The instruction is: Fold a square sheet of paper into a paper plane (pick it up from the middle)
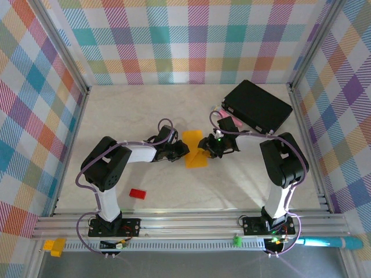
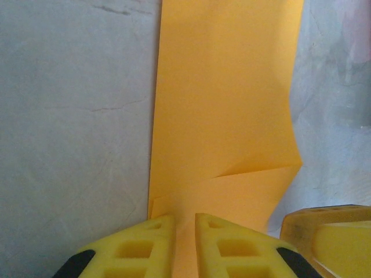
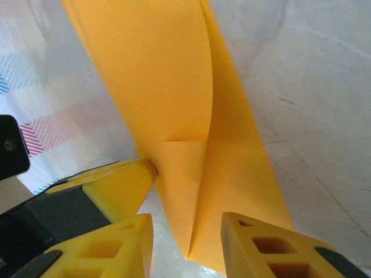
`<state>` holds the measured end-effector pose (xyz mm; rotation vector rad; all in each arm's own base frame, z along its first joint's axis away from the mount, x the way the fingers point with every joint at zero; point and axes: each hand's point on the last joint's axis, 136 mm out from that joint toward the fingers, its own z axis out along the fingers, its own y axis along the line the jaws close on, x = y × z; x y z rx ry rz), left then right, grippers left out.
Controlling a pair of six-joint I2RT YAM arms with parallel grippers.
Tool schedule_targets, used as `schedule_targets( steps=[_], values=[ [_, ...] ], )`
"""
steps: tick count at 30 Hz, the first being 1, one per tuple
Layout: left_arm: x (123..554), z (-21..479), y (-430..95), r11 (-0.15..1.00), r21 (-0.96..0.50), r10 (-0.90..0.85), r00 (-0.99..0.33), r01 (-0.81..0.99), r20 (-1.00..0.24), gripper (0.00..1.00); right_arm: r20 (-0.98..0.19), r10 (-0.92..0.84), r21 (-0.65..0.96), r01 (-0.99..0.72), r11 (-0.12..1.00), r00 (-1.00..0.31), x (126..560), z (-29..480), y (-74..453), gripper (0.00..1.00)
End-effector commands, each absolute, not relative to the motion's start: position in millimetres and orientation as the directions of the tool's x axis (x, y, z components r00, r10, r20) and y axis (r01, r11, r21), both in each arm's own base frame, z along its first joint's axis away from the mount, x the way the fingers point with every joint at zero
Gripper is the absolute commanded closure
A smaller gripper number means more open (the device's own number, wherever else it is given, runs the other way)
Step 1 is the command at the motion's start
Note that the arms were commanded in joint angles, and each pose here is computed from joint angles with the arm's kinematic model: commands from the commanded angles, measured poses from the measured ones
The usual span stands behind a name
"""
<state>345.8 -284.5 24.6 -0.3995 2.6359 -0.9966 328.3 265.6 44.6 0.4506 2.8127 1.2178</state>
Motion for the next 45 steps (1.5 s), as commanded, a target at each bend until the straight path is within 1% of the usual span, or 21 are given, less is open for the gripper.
schedule_targets(
  steps=[1,9,23,35,40,42,45],
  values=[
    [330,-7,-270,0.75,-0.621,-0.368,-0.924,-0.227,-0.107,0.83,0.086,0.276,0.715,0.252,0.652,-0.957,331,41,271,0.67],
    [330,-7,-267,0.748,-0.619,-0.377,-0.921,-0.239,-0.101,0.85,0.083,0.235,0.71,0.223,0.668,-0.968,334,38,276,0.71],
    [332,-5,-266,0.743,-0.622,-0.384,-0.918,-0.247,-0.095,0.87,0.08,0.146,0.771,0.154,0.618,-0.986,328,43,294,0.76],
    [334,1,-265,0.736,-0.632,-0.388,-0.917,-0.244,-0.097,0.88,0.073,0.118,0.759,0.132,0.638,-0.99,326,34,297,0.8],
    [336,8,-266,0.725,-0.647,-0.388,-0.917,-0.238,-0.097,0.88,0.058,0.113,0.749,0.118,0.652,-0.992,327,31,295,0.85],
    [338,16,-267,0.713,-0.662,-0.391,-0.914,-0.231,-0.102,0.87,0.038,0.11,0.749,0.101,0.655,-0.993,328,34,295,0.9],
    [344,35,-264,0.692,-0.69,-0.405,-0.906,-0.213,-0.126,0.84,-0.003,0.107,0.751,0.069,0.657,-0.994,332,39,295,0.92]
  ],
)
